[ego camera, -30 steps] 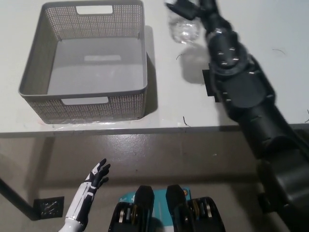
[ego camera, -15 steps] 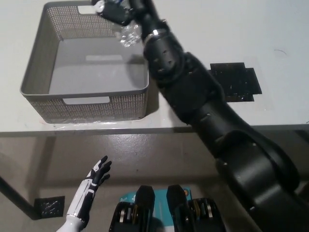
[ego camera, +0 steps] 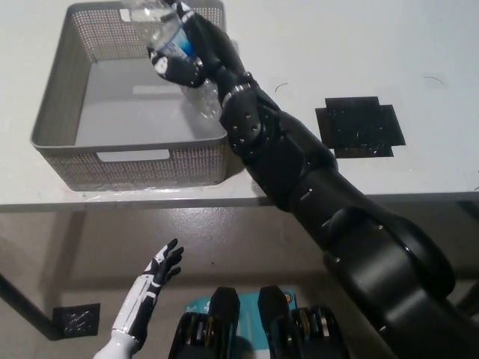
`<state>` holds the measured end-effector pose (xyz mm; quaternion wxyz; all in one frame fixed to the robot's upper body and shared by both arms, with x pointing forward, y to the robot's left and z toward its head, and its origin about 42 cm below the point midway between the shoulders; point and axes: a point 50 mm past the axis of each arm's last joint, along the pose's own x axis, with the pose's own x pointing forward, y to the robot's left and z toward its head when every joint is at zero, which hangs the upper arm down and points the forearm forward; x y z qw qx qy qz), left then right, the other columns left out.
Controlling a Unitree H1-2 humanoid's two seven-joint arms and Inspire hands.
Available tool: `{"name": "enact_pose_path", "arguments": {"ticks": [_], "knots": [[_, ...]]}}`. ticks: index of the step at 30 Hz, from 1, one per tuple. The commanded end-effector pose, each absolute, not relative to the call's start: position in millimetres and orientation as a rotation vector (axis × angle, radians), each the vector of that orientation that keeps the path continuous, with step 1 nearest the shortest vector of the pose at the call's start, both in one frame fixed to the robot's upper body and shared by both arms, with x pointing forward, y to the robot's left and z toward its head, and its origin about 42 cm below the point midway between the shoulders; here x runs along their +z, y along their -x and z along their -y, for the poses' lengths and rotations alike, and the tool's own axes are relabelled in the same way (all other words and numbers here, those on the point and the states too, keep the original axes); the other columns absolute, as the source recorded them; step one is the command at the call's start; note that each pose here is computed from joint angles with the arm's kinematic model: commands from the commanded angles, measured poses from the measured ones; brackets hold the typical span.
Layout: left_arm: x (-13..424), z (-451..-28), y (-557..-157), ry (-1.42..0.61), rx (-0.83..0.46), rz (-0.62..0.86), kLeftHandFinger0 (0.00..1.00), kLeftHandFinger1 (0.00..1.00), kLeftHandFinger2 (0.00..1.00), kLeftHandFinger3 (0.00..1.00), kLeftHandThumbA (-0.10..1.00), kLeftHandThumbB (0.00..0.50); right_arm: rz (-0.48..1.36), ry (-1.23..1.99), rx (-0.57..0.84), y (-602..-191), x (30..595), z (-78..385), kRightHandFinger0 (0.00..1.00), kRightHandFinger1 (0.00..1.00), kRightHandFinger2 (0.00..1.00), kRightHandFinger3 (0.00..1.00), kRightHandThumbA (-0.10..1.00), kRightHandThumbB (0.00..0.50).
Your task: Use the right hand to pick up a water botttle and place it into a container on the left side
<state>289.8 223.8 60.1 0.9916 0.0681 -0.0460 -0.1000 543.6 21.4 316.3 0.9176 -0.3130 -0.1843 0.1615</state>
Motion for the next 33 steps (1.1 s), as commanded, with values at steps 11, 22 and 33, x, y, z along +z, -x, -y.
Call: {"name": "enact_pose_path", "arguments": {"ticks": [11,22,33], "knots": [[78,-210,-305,-0.172,-0.291,0.15,1.0,1.0,1.0,1.0,1.0,0.364,0.337,0.593,0.463,-562,347,15,1.0,1.0,1.0,1.0,0.84,0.358],[73,-206,-297,-0.179,-0.295,0.148,1.0,1.0,1.0,1.0,1.0,0.329,0.431,0.593,0.437,-558,362,29,1.0,1.0,1.0,1.0,1.0,0.476],[69,-217,-293,-0.156,-0.276,0.14,1.0,1.0,1.0,1.0,1.0,0.348,0.789,0.249,0.276,-462,405,142,1.0,1.0,1.0,1.0,1.0,0.418]]}}
